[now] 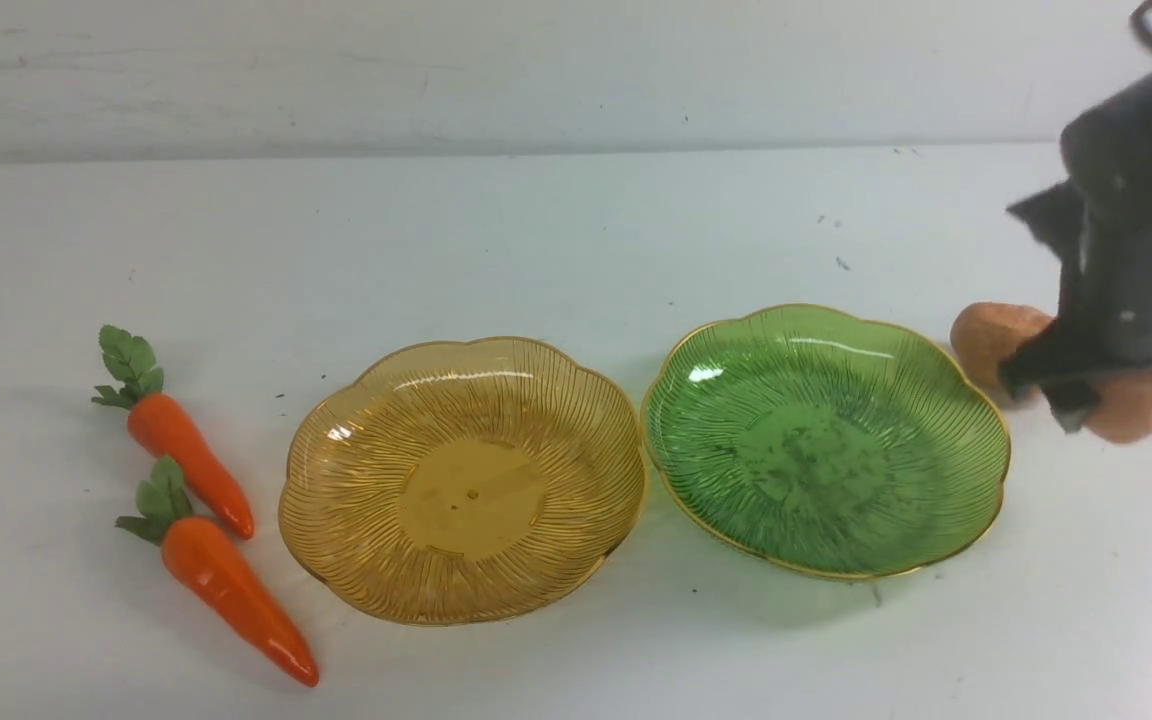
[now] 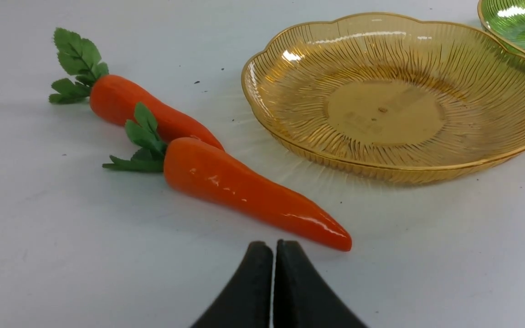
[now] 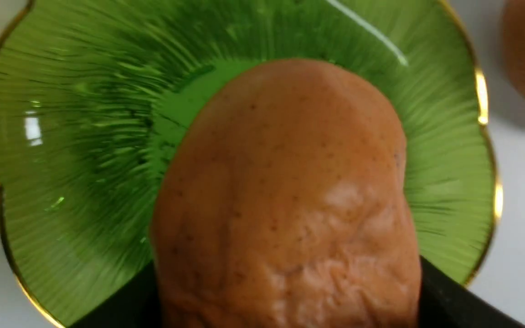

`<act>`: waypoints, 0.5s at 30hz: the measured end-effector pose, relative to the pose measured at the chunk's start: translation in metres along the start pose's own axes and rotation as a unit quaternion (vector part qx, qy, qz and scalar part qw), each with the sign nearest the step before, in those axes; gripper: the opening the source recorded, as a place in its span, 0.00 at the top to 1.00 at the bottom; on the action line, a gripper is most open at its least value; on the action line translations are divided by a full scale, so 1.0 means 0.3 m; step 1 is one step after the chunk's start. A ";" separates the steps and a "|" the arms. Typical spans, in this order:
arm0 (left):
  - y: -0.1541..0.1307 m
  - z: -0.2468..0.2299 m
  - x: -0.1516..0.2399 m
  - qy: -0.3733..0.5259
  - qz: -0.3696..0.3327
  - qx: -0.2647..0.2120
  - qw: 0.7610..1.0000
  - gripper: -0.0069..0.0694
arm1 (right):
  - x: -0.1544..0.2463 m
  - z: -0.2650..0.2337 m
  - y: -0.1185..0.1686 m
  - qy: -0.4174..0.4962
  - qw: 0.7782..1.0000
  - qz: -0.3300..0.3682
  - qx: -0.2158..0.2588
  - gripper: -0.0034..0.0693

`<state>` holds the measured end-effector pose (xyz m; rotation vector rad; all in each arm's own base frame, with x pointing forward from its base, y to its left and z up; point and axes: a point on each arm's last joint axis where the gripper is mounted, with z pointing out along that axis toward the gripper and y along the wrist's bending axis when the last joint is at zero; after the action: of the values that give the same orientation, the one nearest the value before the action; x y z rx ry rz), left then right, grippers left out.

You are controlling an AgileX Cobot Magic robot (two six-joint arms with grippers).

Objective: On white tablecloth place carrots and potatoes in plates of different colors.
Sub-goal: 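Put the potato onto the plate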

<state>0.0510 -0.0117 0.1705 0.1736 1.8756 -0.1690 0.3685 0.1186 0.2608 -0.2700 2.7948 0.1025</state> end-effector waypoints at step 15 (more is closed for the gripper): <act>0.000 0.000 0.000 0.000 0.000 0.000 1.000 0.91 | 0.015 0.198 0.059 0.071 0.996 -0.048 0.039 0.01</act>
<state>0.0510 -0.0117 0.1705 0.1736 1.8756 -0.1690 0.3798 0.1412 0.2041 -0.4068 2.9118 -0.0518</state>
